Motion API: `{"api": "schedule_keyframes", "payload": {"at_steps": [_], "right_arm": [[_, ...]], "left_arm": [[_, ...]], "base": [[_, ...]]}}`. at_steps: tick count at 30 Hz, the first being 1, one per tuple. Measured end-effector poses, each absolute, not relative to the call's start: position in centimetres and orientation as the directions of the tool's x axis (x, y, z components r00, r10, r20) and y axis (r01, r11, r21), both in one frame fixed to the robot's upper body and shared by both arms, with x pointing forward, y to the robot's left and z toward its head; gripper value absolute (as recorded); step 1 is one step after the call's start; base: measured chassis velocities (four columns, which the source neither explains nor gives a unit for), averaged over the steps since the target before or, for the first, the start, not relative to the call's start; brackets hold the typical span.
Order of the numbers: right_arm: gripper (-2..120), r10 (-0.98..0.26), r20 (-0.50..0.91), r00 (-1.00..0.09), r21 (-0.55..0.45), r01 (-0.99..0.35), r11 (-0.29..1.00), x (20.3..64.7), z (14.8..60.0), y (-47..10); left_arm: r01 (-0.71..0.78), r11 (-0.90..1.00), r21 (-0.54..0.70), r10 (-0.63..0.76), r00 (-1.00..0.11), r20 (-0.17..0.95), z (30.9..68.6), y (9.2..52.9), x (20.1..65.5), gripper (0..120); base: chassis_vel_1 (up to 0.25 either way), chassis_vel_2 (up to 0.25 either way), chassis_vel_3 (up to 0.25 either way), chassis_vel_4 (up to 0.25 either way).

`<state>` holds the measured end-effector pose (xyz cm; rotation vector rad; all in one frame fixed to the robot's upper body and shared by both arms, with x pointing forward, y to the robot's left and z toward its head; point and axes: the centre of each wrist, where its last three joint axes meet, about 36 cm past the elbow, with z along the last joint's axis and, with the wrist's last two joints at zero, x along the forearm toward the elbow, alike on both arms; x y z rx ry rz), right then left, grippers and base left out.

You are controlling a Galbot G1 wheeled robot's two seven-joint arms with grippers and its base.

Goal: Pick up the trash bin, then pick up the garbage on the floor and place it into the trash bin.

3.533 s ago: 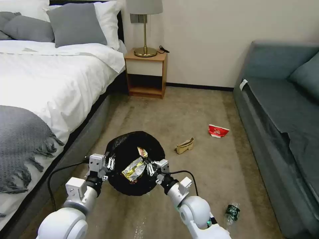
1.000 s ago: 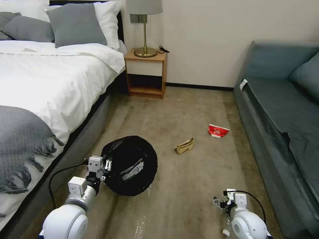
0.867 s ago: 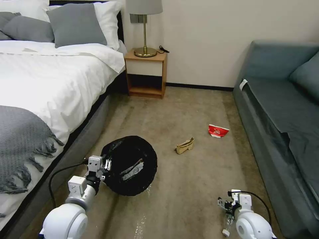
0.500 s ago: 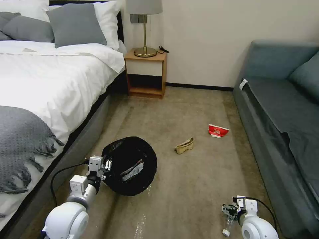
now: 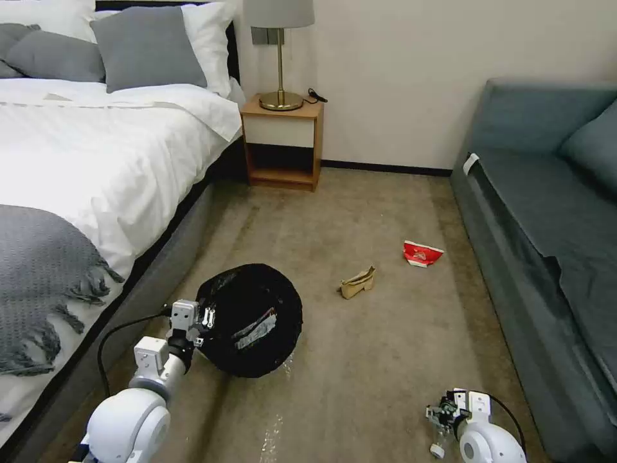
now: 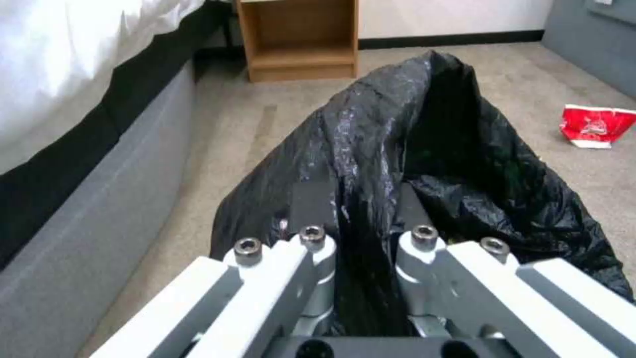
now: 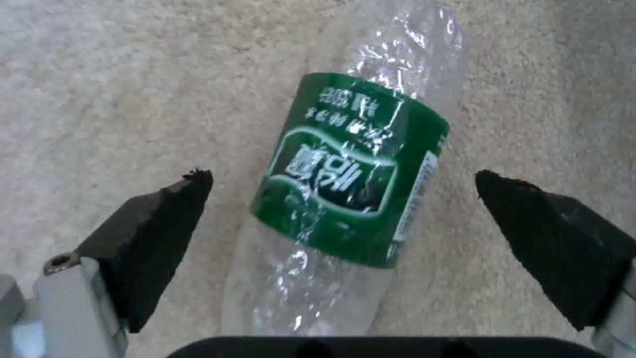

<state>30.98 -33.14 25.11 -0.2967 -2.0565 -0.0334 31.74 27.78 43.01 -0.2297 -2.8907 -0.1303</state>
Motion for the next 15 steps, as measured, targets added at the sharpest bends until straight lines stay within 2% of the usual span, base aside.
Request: {"api": "schedule_keyframes", "payload": {"at_steps": [2,5,6,8,10,12,13,15], "right_arm": [[100,0.193,0.869,-0.455,-0.099,0.223,0.97,31.0,25.0,-33.3],[88,0.18,0.872,-0.455,-0.09,0.214,0.973,31.0,24.3,-33.9],[88,0.18,0.872,-0.455,-0.09,0.214,0.973,31.0,24.3,-33.9],[76,0.175,0.872,-0.458,-0.087,0.208,0.974,30.9,24.0,-34.1],[73,0.175,0.871,-0.459,-0.086,0.207,0.974,30.9,24.0,-34.2],[61,0.174,0.869,-0.464,-0.086,0.204,0.975,31.0,23.9,-34.3],[61,0.174,0.869,-0.464,-0.086,0.204,0.975,31.0,23.9,-34.3],[51,0.172,0.867,-0.467,-0.085,0.203,0.976,31.0,23.9,-34.4]], "left_arm": [[0.166,0.984,0.069,0.145,-0.959,0.243,43.0,27.8,31.7,7],[0.166,0.984,0.065,0.146,-0.959,0.242,43.0,27.6,31.7,7],[0.166,0.984,0.065,0.146,-0.959,0.242,43.0,27.6,31.7,7],[0.166,0.984,0.065,0.146,-0.959,0.241,43.0,27.6,31.7,7],[0.166,0.984,0.065,0.146,-0.959,0.241,43.0,27.6,31.7,7],[0.166,0.984,0.066,0.146,-0.96,0.241,43.0,27.6,31.7,7],[0.166,0.984,0.066,0.146,-0.96,0.241,43.0,27.6,31.7,7],[0.166,0.984,0.066,0.145,-0.96,0.241,43.0,27.6,31.7,7]], "base": [[0.0,0.0,0.0,0.0],[0.0,0.0,0.0,0.0],[0.0,0.0,0.0,0.0],[0.0,0.0,0.0,0.0],[0.0,0.0,0.0,0.0],[0.0,0.0,0.0,0.0],[0.0,0.0,0.0,0.0],[0.0,0.0,0.0,0.0]]}}
